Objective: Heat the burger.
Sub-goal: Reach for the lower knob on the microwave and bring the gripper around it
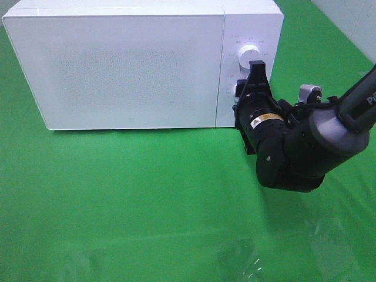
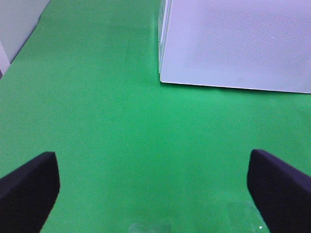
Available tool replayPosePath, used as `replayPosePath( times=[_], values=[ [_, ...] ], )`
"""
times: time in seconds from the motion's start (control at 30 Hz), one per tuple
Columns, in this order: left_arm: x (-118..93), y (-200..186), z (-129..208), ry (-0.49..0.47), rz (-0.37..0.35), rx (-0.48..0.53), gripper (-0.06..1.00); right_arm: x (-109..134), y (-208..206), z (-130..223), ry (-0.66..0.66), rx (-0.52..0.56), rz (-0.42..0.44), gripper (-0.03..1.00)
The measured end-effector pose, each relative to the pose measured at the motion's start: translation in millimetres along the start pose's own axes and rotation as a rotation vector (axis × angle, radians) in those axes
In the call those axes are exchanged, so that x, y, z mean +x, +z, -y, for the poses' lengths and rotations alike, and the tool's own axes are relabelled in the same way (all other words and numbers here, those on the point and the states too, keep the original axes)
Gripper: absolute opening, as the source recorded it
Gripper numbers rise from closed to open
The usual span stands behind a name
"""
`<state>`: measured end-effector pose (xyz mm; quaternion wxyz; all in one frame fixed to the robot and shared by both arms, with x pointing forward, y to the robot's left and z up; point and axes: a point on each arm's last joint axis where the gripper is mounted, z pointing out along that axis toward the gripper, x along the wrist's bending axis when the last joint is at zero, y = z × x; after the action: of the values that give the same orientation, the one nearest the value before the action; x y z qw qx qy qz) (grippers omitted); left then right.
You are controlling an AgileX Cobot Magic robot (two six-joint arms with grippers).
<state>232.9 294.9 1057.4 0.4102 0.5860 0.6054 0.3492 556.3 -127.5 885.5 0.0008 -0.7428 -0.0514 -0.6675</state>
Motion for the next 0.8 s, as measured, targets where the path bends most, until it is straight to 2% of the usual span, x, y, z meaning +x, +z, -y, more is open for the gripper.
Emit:
replayPosePath(
  times=[0.5, 0.77, 0.8],
  values=[
    [0.0, 0.0, 0.0, 0.000, 0.000, 0.000, 0.97, -0.1, -0.2, -0.5, 0.009, -0.018, 0.004, 0.44],
    [0.0, 0.0, 0.0, 0.000, 0.000, 0.000, 0.97, 3.2, 0.0, 9.2, -0.032, 0.042, -0.015, 0.52],
    [0.0, 0.0, 0.0, 0.000, 0.000, 0.000, 0.97, 7.6, 0.5, 13.4, -0.044, 0.067, -0.049, 0.56]
  ],
)
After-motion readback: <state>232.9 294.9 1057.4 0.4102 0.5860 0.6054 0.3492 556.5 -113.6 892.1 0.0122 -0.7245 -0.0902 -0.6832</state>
